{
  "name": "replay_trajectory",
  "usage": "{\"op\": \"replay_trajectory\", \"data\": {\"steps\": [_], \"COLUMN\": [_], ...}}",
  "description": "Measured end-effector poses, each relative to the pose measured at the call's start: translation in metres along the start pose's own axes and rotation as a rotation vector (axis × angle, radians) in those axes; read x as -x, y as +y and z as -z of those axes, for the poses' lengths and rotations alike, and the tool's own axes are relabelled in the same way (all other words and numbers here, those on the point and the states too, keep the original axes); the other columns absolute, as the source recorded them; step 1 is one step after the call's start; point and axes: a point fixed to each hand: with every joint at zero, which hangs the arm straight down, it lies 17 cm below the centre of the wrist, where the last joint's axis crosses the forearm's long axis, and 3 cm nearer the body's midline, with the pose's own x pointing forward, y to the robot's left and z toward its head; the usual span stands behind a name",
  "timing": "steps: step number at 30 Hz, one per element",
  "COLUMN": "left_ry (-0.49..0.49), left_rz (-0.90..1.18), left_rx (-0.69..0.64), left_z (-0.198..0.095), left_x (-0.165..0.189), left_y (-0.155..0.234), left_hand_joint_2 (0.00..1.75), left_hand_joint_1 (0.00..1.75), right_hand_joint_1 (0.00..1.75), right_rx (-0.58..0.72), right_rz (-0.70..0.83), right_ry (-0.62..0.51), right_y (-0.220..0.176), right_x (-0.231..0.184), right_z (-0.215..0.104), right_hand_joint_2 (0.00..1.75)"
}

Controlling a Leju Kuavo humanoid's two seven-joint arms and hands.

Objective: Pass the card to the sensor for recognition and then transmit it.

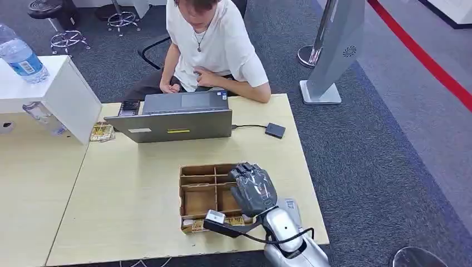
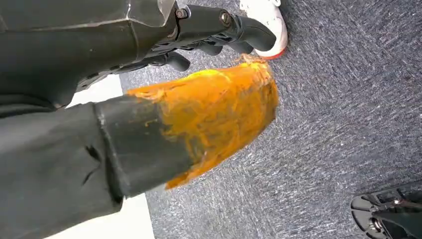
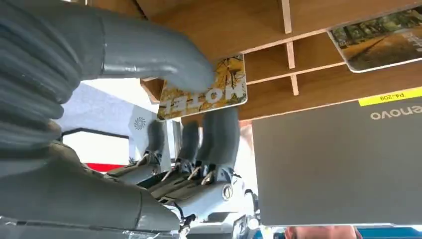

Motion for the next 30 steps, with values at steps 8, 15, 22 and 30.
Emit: {"op": "replay_trajectory", "data": {"steps": [8, 15, 22, 30], "left_ry": [0.000, 0.001, 0.004, 0.010], "left_rz": [0.000, -0.002, -0.004, -0.007], "left_rx": [0.000, -0.002, -0.005, -0.011], "left_z": [0.000, 0.000, 0.000, 0.000], "left_x": [0.000, 0.000, 0.001, 0.002], "left_y": [0.000, 0.000, 0.001, 0.002], "left_hand_joint_2": [0.00, 0.00, 0.00, 0.00], "left_hand_joint_1": [0.00, 0.00, 0.00, 0.00], "right_hand_joint_1": [1.45, 1.61, 1.71, 1.75], "right_rx": [0.032, 0.098, 0.183, 0.268], "right_rz": [-0.006, -0.007, 0.000, 0.004], "right_ry": [-0.019, -0.051, -0.084, -0.138], "right_y": [-0.010, -0.031, -0.059, -0.093], "right_x": [-0.006, -0.022, -0.040, -0.061], "right_z": [0.004, 0.007, 0.007, 0.003], "right_hand_joint_2": [1.75, 1.75, 1.75, 1.75]}}
